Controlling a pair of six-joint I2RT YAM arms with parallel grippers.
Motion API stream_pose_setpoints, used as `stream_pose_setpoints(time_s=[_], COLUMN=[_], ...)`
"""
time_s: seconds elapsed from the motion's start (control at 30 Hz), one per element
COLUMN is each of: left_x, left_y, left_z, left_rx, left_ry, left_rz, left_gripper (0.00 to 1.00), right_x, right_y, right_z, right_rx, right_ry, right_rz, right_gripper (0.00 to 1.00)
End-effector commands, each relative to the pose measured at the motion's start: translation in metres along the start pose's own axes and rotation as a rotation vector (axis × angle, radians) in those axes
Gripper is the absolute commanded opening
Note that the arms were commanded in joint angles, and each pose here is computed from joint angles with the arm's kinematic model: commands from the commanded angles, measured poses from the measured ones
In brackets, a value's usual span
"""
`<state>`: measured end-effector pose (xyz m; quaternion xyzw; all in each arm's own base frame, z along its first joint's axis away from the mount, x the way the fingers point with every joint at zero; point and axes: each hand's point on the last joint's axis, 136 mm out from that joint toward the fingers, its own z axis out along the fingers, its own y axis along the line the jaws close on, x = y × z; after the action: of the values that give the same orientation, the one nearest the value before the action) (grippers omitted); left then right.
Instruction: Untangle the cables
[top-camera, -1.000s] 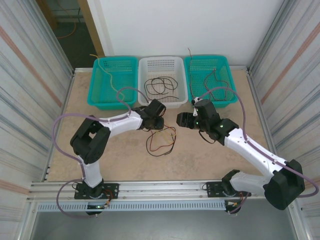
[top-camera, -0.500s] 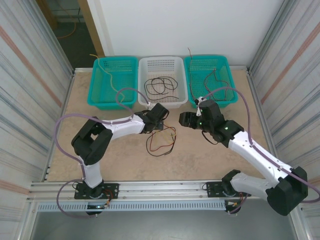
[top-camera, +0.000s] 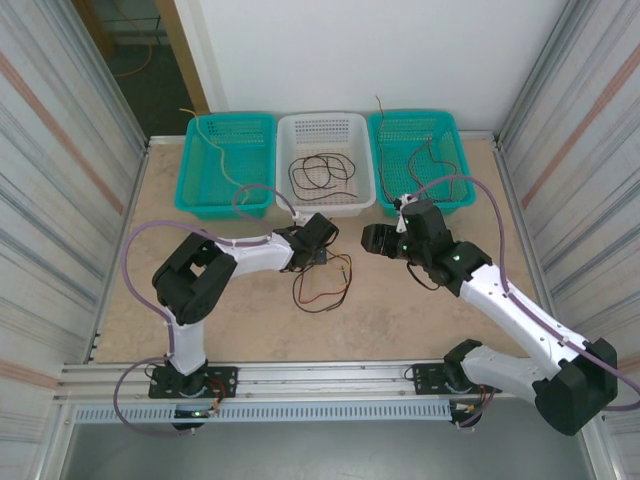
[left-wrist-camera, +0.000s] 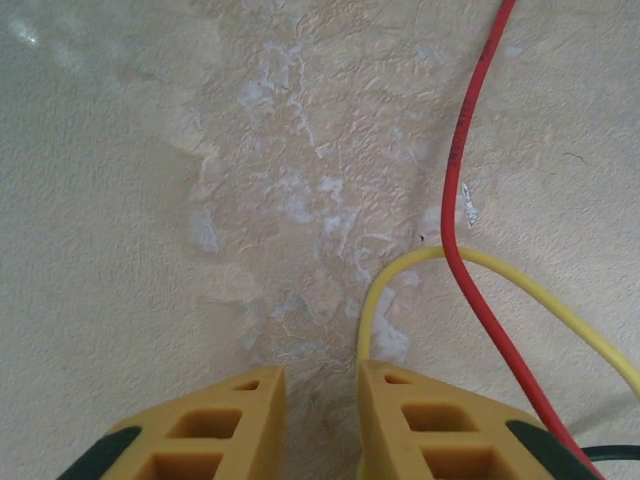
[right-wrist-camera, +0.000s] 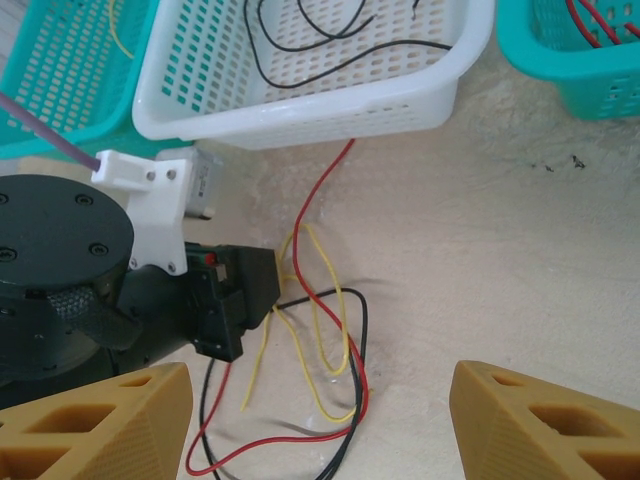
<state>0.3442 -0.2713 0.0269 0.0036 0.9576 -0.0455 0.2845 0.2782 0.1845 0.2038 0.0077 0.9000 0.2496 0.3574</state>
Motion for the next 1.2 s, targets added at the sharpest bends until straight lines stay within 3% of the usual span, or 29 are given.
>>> stream_pose_setpoints(time_s=[0.0, 0.47, 0.73, 0.87, 1.0, 1.17], left_x=[0.0, -0.002, -0.007, -0.014, -0.018, -0.032], left_y=[-0.005, -0.017, -0.015, -0.014, -0.019, -0.029], left_z=[-0.002, -0.018, -0.02, -0.028, -0.044, -0.101], left_rx=[0.021, 0.051, 0.042, 0.045, 0.077, 0.167], left_ry=[0.005, -0.006, -0.016, -0.045, -0.064, -0.139], left_rz=[-0.017, 0.001, -0.003, 0.012, 0.035, 0.086], left_gripper=[0.31, 0.39, 0.2, 0.01, 0.0, 0.0], right_x=[0.003, 0.004, 0.004, 0.002, 0.002, 0.014], right_y=[-0.004, -0.003, -0.002, 0.0, 0.009, 0.018], right_z=[-0.003, -0.001, -0.001, 0.0, -0.001, 0.01], right_rx=[0.005, -0.008, -0.012, -0.021, -0.065, -0.094], right_ry=[0.001, 0.0, -0.001, -0.004, -0.003, 0.041], right_rz=[0.011, 0.016, 0.014, 0.018, 0.007, -0.022], right_gripper=[0.68, 0.68, 0.69, 0.68, 0.68, 0.7])
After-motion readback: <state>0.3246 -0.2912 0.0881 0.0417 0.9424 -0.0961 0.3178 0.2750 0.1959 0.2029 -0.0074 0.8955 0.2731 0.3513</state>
